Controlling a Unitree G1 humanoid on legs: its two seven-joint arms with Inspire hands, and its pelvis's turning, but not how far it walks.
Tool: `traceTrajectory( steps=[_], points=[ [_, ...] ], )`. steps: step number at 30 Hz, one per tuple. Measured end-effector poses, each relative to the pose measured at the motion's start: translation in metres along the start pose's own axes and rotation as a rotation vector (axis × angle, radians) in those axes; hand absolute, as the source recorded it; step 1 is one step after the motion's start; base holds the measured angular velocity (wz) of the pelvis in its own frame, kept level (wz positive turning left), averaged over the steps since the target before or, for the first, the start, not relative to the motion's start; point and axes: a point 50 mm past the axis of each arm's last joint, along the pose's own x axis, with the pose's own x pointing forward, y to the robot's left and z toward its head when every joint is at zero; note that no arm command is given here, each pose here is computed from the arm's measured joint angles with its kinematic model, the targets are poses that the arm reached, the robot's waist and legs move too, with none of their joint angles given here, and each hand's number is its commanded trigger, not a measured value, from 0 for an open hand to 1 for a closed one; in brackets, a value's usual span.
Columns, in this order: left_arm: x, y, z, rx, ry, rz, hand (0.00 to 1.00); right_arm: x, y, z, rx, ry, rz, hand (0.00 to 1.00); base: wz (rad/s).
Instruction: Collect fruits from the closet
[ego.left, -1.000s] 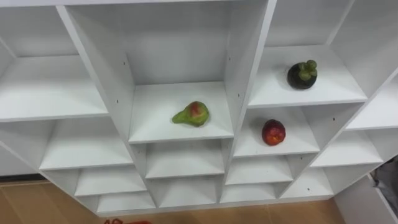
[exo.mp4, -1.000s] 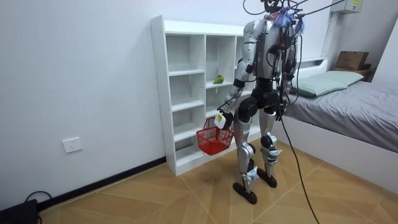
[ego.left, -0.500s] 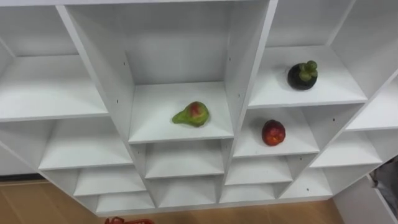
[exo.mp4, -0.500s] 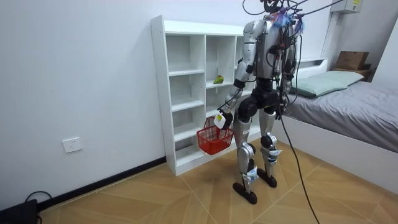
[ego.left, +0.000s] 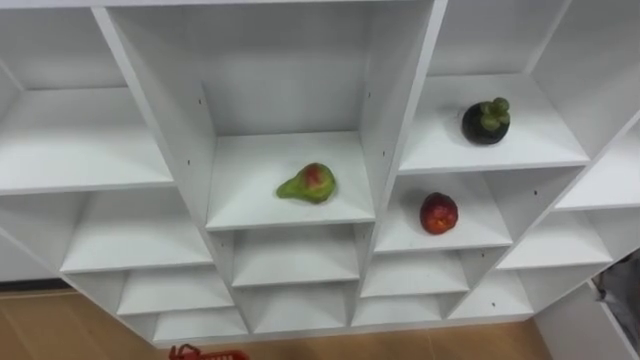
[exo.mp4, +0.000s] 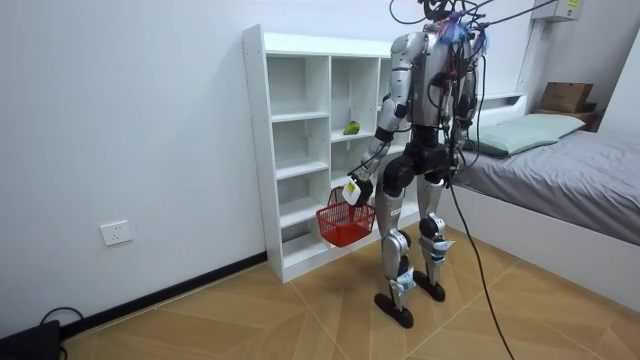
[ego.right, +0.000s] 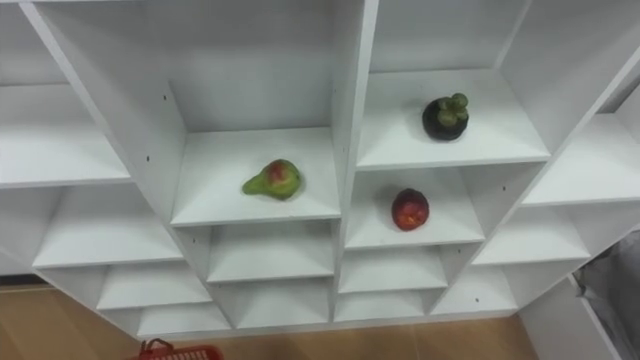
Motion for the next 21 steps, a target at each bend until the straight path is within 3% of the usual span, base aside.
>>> traceTrajectory(
  steps=[5, 11, 16, 21],
  points=[
    [0.000, -0.001, 0.001, 0.006, -0.006, -0.006, 1.00, 0.000, -0.002, 0.006, -0.030, -0.039, -0.042, 0.00, -0.05],
    [0.001, -0.003, 0.008, 0.023, -0.033, -0.014, 1.00, -0.008, -0.004, 0.040, -0.067, -0.252, -0.097, 0.00, -0.09],
    [0.000, -0.004, 0.007, 0.025, -0.040, -0.020, 1.00, -0.035, 0.001, 0.090, -0.097, -0.564, -0.104, 0.00, -0.12],
    [-0.001, -0.002, 0.007, 0.031, -0.056, -0.021, 1.00, -0.059, 0.006, 0.123, -0.077, -0.762, -0.117, 0.00, -0.01]
  ],
)
